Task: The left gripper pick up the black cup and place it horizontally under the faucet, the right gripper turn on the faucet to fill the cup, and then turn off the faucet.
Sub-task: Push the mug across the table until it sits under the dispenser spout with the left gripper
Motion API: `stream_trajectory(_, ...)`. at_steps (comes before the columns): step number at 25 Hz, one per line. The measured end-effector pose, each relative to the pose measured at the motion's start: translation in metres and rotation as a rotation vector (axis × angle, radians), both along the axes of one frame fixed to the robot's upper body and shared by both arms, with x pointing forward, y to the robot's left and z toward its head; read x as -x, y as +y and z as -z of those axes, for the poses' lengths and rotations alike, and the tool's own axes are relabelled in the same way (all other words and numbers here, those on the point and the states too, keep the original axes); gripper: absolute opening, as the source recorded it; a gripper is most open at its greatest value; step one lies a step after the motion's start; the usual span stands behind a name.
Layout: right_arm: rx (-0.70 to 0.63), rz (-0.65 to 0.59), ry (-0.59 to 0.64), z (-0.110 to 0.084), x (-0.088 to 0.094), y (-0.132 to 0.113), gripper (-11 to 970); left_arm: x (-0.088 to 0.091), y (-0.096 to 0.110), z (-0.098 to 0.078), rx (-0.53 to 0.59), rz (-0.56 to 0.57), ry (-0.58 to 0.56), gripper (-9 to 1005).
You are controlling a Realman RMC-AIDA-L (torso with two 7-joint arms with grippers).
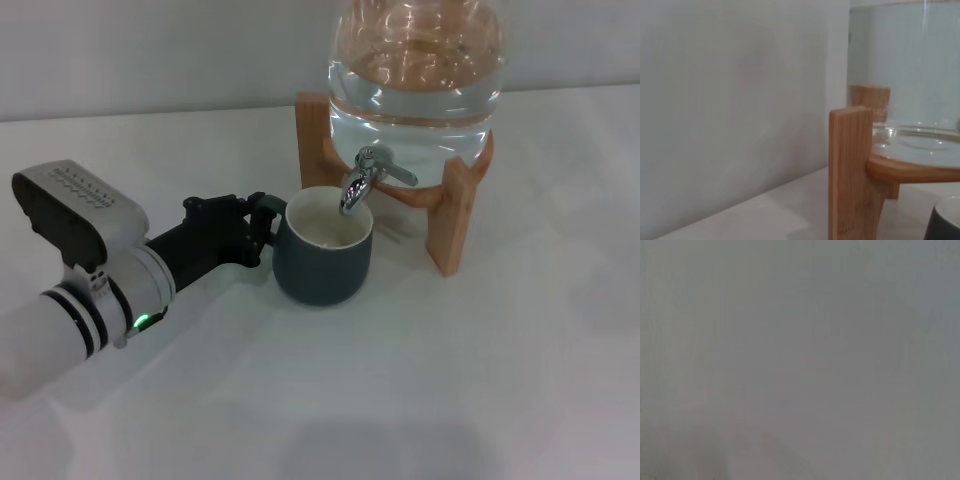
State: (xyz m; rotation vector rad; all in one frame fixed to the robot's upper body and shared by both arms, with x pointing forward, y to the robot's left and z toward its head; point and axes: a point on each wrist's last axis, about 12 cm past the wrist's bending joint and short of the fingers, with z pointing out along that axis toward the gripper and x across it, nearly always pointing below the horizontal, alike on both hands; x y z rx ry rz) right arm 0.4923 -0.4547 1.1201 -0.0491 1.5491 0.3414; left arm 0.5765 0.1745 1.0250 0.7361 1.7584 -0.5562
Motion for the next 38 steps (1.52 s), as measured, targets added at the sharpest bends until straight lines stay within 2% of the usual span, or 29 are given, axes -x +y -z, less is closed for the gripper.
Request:
stream_trajectory(19, 0.002, -0.008, -0.002, -0.001, -0.004, 0.002, 840, 0.003, -0.013, -0.002, 0.005, 0.061, 0.004, 196)
stream_trajectory(38, -0.001, -0.003, -0.007, -0.002, -0.005, 0.002, 840, 0.002, -0.009, -0.002, 0.004, 0.050, 0.001, 204)
